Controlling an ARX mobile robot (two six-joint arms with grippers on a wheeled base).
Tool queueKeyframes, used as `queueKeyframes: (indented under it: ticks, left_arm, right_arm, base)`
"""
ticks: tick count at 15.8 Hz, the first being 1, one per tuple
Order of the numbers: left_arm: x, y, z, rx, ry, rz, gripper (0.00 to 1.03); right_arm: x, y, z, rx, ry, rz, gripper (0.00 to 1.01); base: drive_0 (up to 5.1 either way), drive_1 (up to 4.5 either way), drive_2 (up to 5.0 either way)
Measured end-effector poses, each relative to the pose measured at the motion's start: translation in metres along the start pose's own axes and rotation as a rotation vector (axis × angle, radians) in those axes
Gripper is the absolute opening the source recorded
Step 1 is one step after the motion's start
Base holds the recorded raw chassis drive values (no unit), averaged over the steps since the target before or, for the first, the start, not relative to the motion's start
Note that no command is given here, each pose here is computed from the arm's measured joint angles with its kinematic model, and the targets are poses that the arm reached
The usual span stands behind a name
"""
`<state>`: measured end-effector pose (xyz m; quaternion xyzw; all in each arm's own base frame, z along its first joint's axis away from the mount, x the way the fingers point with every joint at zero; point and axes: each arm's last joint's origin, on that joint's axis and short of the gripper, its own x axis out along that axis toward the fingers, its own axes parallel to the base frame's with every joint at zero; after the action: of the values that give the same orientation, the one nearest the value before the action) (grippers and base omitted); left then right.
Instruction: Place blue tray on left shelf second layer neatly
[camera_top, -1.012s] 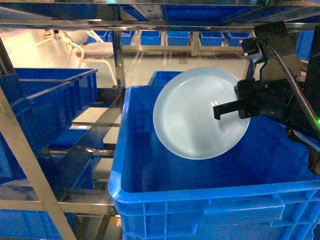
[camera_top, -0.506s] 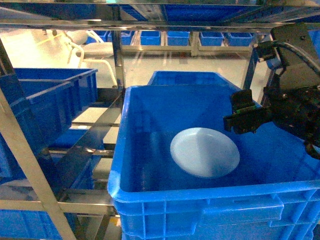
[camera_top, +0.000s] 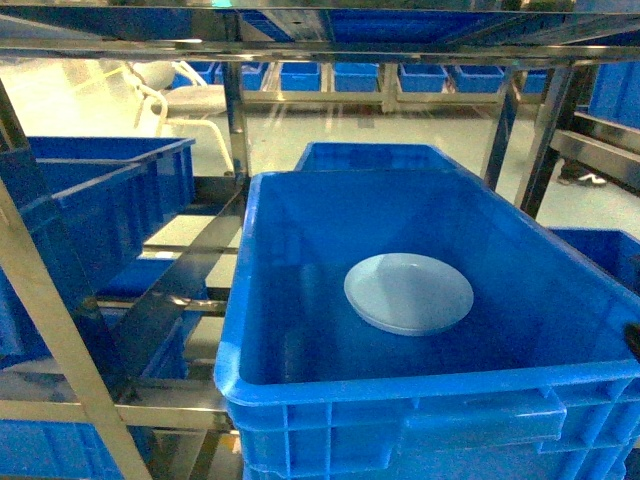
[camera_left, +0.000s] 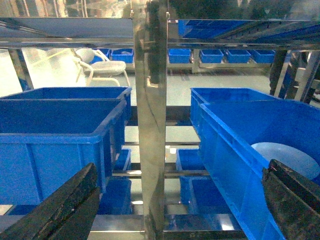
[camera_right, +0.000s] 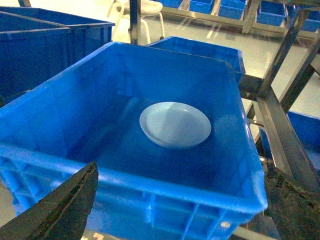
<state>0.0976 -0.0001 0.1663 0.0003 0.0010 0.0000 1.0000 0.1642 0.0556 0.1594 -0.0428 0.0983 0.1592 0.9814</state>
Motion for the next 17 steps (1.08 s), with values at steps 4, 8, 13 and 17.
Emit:
queueKeyframes:
  ticks: [4, 8, 13, 17]
  left_arm:
    - [0.0, 0.0, 0.0, 0.0, 0.0, 0.0, 0.98]
    - [0.0, 0.0, 0.0, 0.0, 0.0, 0.0, 0.98]
    - [0.0, 0.0, 0.0, 0.0, 0.002, 0.0, 0.98]
    - [0.0, 0.0, 0.0, 0.0, 0.0, 0.0, 0.98]
  right_arm:
    - [-0.048, 0.003, -0.003, -0.015, -0.062, -0.006, 0.98]
    - [-0.065, -0.014, -0.002, 0.072, -0.214, -0.332, 0.5]
    - [-0.075, -0.017, -0.009, 0.071, -0.188, -0.318, 0.2]
    - [-0.079, -0.02, -0.007, 0.073, -0.224, -0.328, 0.06]
  base:
    - [0.0, 0.0, 0.0]
    - [0.0, 0.0, 0.0]
    - [0.0, 0.0, 0.0]
    - [0.0, 0.0, 0.0]
